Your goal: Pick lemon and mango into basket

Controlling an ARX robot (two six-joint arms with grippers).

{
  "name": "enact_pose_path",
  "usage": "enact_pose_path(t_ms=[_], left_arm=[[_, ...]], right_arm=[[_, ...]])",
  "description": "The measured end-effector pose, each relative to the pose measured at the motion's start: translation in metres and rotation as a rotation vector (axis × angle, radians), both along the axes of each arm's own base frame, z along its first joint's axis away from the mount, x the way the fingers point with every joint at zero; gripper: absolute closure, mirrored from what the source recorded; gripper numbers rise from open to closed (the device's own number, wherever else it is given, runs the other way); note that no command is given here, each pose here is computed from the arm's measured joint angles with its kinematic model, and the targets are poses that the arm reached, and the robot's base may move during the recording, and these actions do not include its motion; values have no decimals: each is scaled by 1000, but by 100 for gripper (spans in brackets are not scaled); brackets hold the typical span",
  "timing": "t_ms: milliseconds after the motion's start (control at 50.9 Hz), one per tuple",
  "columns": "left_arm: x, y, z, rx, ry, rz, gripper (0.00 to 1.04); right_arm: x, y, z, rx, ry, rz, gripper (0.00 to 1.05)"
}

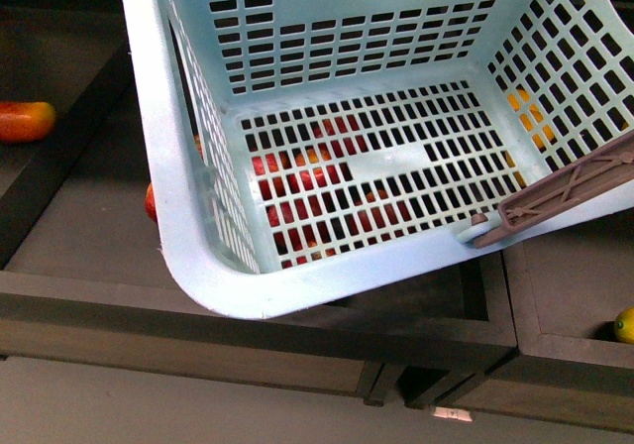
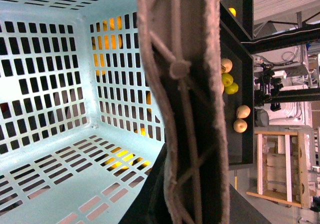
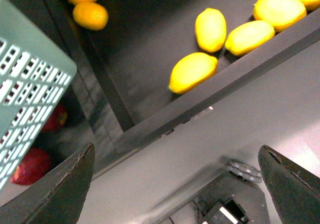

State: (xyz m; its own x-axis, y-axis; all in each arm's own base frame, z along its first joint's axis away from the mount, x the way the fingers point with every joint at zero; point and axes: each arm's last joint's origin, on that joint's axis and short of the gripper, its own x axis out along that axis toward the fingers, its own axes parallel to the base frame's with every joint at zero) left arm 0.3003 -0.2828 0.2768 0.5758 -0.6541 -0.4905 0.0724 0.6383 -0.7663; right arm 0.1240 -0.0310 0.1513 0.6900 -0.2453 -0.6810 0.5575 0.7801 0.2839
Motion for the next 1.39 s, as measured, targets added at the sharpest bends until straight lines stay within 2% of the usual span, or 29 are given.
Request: enact_pose_path(t_ms=[118, 255, 393, 629, 943, 1395], left_arm=[[0, 0, 0, 0, -1, 0, 99], [0, 0, 0, 0, -1, 0, 99], [0, 0, 0, 0, 0, 0, 99], [0, 0, 0, 0, 0, 0, 99], [0, 0, 0, 0, -1, 0, 99], [0, 0, 0, 1, -1, 1, 99]], right_arm=[[33, -33, 3, -51, -32, -31, 9], [92, -80, -7, -217, -47, 11, 9], [154, -119, -49, -350, 40, 104, 9], [223, -160, -124, -365, 206, 243, 9], [283, -182, -162, -394, 245, 380, 9], [309, -188, -181, -382, 272, 410, 9]])
